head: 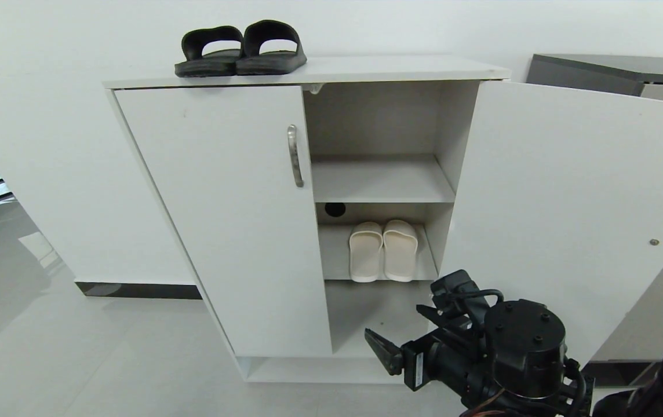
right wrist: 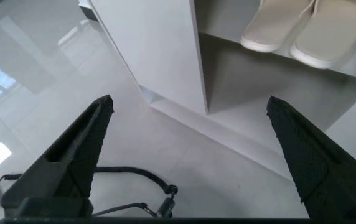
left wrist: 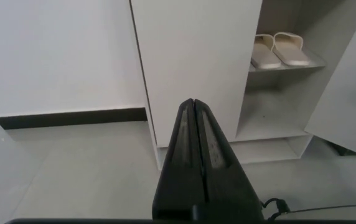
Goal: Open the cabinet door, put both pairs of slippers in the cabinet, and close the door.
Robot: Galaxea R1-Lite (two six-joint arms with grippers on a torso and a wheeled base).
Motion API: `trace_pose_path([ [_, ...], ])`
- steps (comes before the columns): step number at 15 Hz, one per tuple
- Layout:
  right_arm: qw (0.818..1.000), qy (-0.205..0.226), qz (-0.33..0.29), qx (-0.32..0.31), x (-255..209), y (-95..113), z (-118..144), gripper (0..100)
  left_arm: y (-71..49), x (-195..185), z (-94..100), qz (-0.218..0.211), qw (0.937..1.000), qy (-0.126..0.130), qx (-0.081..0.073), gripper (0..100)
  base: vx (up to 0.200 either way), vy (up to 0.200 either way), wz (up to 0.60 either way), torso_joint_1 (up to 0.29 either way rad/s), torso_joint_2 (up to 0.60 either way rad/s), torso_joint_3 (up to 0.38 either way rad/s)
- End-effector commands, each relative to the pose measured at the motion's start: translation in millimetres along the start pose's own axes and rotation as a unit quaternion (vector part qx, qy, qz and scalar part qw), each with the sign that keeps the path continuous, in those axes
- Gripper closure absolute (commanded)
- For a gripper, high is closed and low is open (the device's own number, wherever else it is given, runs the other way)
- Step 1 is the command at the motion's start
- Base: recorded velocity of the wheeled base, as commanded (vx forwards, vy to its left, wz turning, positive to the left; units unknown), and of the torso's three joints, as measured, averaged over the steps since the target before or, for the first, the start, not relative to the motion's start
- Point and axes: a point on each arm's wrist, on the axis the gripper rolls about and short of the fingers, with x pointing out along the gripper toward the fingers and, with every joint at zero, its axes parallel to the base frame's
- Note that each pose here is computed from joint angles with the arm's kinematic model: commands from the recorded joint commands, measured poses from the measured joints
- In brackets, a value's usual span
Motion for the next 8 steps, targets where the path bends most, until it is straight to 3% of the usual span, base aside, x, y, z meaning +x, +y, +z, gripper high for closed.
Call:
trace_pose_path([
  [1, 1.0, 0.006, 0.001, 0.001, 1.4, -0.3, -3.6, 0, 0.0, 0.1, 0.1, 0.0, 1.0, 0.001, -0.001, 100, 0.0, 0.0, 0.0, 0.0, 0.0, 0.0],
  [2, 1.0, 0.004, 0.005, 0.008, 1.3, -0.6, -3.6, 0, 0.0, 0.1, 0.1, 0.0, 1.0, 0.001, -0.002, 100, 0.0, 0.0, 0.0, 0.0, 0.0, 0.0],
  [8, 0.997, 0.031, 0.073, 0.015, -12.0, -14.7, -19.8, 0, 0.0, 0.1, -0.1, 0.0, 1.0, 0.001, -0.006, 100, 0.0, 0.2, 0.0, 0.006, 0.0, 0.002],
])
